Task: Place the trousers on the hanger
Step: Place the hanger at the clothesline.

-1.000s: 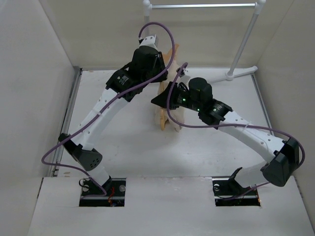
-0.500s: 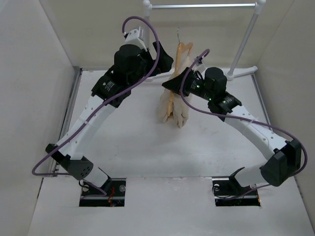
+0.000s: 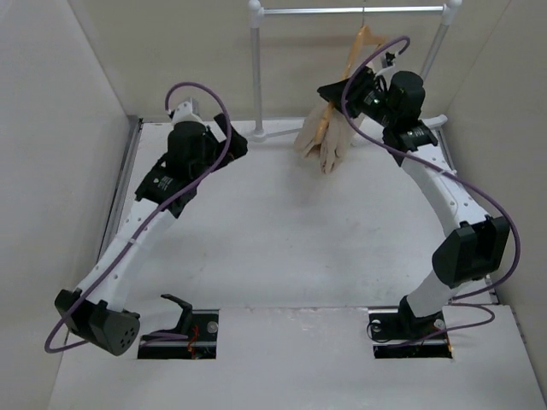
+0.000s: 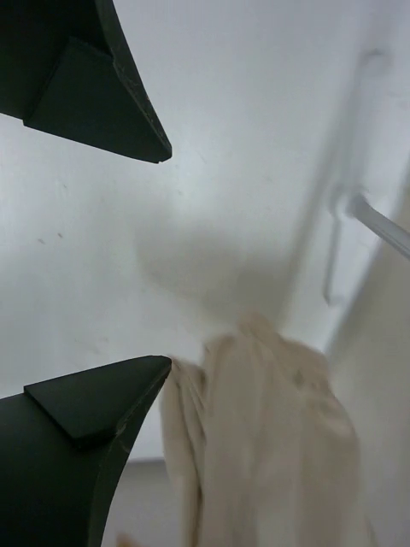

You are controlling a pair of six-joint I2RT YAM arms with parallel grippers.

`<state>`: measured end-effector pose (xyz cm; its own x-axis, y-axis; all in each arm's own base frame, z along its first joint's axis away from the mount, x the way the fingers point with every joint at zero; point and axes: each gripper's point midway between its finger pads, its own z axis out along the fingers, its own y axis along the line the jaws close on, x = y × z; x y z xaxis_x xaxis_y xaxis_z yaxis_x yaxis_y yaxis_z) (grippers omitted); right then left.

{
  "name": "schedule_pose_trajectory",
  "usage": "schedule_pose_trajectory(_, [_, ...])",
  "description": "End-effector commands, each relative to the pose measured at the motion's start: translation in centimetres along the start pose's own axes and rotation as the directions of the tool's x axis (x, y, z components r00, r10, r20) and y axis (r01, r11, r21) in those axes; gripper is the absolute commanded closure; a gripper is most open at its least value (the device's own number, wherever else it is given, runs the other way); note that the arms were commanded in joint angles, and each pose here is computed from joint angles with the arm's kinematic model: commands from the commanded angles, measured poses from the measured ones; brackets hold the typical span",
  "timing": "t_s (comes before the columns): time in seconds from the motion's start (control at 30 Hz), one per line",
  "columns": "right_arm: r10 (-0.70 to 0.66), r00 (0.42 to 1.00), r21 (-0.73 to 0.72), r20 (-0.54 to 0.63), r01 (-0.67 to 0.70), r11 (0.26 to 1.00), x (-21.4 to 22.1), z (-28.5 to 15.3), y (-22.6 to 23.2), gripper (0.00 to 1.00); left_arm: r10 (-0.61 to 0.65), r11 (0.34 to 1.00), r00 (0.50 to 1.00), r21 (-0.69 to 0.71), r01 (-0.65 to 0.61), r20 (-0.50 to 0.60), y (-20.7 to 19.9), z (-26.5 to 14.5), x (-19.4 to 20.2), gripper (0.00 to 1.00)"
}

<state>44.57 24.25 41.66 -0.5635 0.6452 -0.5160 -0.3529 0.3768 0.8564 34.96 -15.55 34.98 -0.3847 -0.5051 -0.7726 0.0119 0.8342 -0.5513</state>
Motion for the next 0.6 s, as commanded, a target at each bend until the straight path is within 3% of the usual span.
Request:
schedule_pose_trajectory(0.0, [-0.115, 0.985, -0.138, 0.127, 0.132, 0.982, -5.2, -0.9, 5.0, 0.95, -0.012, 0.996, 0.997, -0.087, 0.005, -0.077, 3.5, 1.0, 3.7, 0.0])
schedule_pose_trajectory(0.23, [-0.107, 0.978, -0.07, 0.177, 0.121, 0.99, -9.7, -0.3, 1.5, 0.95, -0.02, 0.985, 0.988, -0.174, -0.008, -0.154, 8.4, 2.1, 9.0, 0.0])
schedule_pose_trajectory(0.57, [-0.076, 0.983, 0.01, 0.166, 0.075, 0.997, -10.7, 0.1, -2.9, 0.94, -0.032, 0.983, 0.979, -0.185, -0.006, -0.199, 9.0, 2.9, 11.6, 0.0])
